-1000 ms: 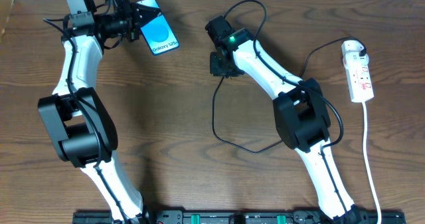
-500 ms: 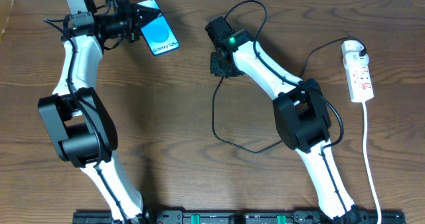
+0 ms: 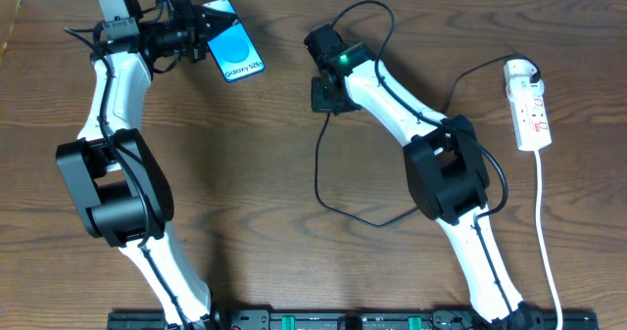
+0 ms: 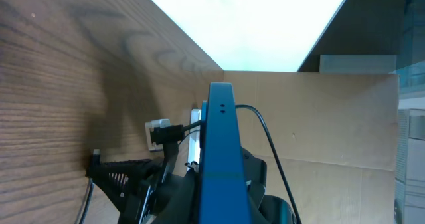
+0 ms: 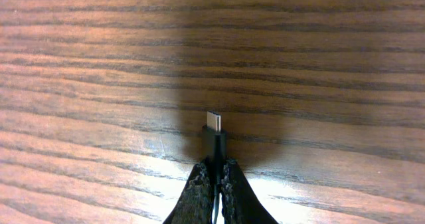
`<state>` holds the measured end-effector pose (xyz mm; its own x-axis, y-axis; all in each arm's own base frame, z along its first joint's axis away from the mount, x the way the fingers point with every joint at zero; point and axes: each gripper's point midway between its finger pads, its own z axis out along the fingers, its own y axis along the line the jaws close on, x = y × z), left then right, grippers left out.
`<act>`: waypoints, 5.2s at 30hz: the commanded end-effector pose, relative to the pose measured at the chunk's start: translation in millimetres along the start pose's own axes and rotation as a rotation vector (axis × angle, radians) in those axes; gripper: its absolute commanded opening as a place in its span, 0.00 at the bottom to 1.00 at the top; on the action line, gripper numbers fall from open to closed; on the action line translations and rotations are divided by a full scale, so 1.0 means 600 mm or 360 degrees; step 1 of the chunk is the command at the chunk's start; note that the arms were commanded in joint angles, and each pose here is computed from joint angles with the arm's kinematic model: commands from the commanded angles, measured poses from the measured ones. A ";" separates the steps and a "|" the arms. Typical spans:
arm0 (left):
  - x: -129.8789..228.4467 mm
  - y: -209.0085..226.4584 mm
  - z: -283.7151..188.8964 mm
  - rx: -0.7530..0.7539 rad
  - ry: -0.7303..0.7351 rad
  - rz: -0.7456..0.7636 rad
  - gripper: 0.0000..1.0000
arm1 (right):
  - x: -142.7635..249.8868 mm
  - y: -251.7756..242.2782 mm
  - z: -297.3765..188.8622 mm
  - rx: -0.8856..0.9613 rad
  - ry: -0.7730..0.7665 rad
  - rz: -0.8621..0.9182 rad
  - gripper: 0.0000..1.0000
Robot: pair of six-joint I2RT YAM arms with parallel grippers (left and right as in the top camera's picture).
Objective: Plug charger to phone and switch on socket
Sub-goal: 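Lower the right gripper onto the cable's USB-C plug and grasp it, then lift the USB-C plug with the right gripper and turn it upward, then move the plug under the phone's bottom port with the right gripper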
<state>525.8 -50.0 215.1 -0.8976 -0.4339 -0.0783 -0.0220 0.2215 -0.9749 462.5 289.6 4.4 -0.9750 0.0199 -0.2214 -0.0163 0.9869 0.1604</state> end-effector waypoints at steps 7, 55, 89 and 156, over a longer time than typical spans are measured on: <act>0.006 -0.027 -0.004 0.0026 0.0007 0.0048 0.07 | -0.007 -0.023 -0.062 -0.0015 -0.0002 -0.0453 0.01; 0.010 -0.023 -0.004 0.0018 0.0016 0.0015 0.07 | 0.139 -0.015 -0.040 -0.0369 0.0392 -0.1254 0.16; 0.010 -0.023 -0.004 0.0018 0.0016 0.0015 0.07 | 0.167 -0.037 -0.037 -0.0148 0.0526 -0.0741 0.52; 0.011 -0.024 -0.002 0.0018 0.0021 0.0025 0.07 | 0.121 0.053 -0.187 -0.0699 0.0150 -0.0755 0.01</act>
<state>523.4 -50.6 212.3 -0.8994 -0.4338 -0.0532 -0.0470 0.2169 -0.9751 369.7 289.9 71.5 -0.8750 -0.4320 -0.2184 -0.4836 0.8011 0.3527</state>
